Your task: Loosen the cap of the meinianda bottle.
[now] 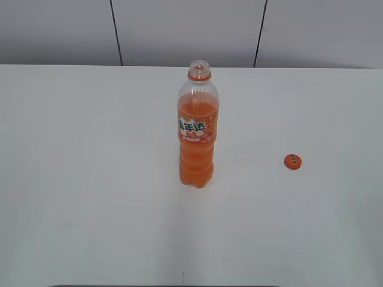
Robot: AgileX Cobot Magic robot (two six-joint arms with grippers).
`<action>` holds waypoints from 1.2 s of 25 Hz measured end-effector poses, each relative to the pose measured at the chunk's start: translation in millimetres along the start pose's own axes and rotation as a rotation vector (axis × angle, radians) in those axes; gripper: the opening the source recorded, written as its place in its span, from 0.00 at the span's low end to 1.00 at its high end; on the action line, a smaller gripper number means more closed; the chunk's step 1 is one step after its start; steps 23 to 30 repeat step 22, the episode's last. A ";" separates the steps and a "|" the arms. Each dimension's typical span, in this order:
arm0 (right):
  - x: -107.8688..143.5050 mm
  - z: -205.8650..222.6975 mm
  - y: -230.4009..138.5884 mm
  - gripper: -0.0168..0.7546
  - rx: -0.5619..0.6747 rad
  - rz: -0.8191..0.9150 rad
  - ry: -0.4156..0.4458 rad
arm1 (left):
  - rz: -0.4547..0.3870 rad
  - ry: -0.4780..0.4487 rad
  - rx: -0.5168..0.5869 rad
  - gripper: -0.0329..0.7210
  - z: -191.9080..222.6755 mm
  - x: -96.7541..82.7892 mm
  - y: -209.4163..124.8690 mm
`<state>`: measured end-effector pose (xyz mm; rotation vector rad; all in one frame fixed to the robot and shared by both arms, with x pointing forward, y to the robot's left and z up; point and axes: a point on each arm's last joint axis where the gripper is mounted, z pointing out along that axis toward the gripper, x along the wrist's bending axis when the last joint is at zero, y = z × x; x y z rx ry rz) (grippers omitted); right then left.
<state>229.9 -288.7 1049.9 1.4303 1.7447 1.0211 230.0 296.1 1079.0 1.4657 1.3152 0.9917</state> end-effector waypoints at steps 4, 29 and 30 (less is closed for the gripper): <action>0.0 0.0 0.0 0.63 0.000 -0.001 0.000 | 0.001 0.000 0.016 0.51 0.0 0.0 -1.4; 0.0 0.0 0.0 0.63 0.000 -0.001 0.000 | 0.005 0.001 0.159 0.51 3.0 0.3 -17.1; 0.0 0.0 0.0 0.63 0.000 -0.001 0.000 | 0.005 0.001 0.159 0.51 3.0 0.3 -17.1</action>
